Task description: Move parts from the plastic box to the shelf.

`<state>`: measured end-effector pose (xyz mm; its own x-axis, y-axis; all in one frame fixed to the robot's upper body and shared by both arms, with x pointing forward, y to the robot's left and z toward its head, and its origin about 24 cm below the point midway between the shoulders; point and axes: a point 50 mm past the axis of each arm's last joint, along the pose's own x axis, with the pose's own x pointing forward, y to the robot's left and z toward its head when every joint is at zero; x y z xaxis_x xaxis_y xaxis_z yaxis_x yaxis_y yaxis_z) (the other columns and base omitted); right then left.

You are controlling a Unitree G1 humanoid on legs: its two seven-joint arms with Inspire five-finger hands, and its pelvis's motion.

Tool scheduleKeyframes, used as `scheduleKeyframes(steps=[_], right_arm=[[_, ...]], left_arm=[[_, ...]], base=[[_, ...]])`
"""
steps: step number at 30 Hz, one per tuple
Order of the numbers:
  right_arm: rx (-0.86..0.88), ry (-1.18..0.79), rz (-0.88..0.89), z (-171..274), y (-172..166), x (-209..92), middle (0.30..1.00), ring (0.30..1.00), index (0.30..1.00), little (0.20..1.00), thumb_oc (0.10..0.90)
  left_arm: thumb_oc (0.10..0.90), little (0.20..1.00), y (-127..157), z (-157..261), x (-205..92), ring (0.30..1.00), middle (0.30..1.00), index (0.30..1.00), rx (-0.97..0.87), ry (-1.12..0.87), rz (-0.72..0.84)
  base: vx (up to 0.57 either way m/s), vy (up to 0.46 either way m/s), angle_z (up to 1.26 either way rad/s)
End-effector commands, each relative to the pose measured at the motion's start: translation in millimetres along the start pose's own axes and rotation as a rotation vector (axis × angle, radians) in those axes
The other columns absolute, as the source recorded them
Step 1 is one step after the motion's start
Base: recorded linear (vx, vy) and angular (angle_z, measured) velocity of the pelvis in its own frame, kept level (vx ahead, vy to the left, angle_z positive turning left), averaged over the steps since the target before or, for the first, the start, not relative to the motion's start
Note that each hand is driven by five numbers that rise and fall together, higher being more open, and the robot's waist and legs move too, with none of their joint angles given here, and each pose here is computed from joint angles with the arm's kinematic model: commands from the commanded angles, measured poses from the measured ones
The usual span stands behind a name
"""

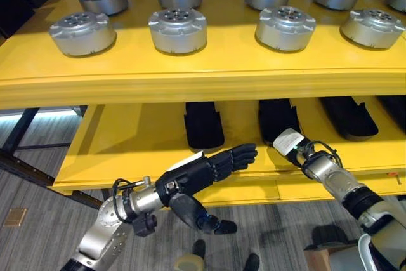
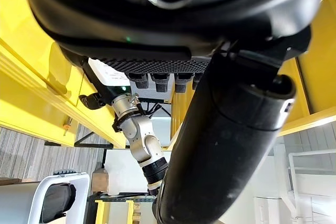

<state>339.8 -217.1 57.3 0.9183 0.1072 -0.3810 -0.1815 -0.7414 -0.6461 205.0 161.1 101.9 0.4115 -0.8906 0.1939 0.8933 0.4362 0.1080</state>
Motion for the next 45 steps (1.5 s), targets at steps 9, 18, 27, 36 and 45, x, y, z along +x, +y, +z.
scheduleKeyframes(steps=[9,18,27,36,45], right_arm=[[-0.115,0.145,0.004,-45.7,3.4,-9.1,1.000,1.000,1.000,1.000,0.900],[-0.117,0.150,0.019,-48.5,7.1,-12.3,1.000,1.000,1.000,1.000,0.900],[-0.136,0.182,-0.075,-53.9,0.8,-13.9,1.000,1.000,1.000,1.000,0.900],[-0.052,0.165,-0.226,-52.2,-13.1,-17.2,1.000,1.000,1.000,1.000,0.900],[0.003,0.162,-0.301,-53.0,-23.3,-20.1,1.000,1.000,1.000,1.000,0.900]], left_arm=[[0.900,1.000,2.0,25.1,6.6,1.000,1.000,1.000,0.049,-0.194,-0.012],[0.900,1.000,1.9,25.0,4.3,1.000,1.000,1.000,0.048,-0.190,-0.010],[0.900,1.000,2.2,26.1,6.3,1.000,1.000,1.000,0.051,-0.191,-0.009],[0.900,1.000,2.5,27.1,4.2,1.000,1.000,1.000,0.058,-0.190,0.003],[0.900,1.000,1.8,27.4,3.7,1.000,1.000,1.000,0.057,-0.192,0.008]], base=[[0.00,0.000,0.00],[0.00,0.000,0.00],[0.00,0.000,0.00],[0.00,0.000,0.00],[0.00,0.000,0.00]])
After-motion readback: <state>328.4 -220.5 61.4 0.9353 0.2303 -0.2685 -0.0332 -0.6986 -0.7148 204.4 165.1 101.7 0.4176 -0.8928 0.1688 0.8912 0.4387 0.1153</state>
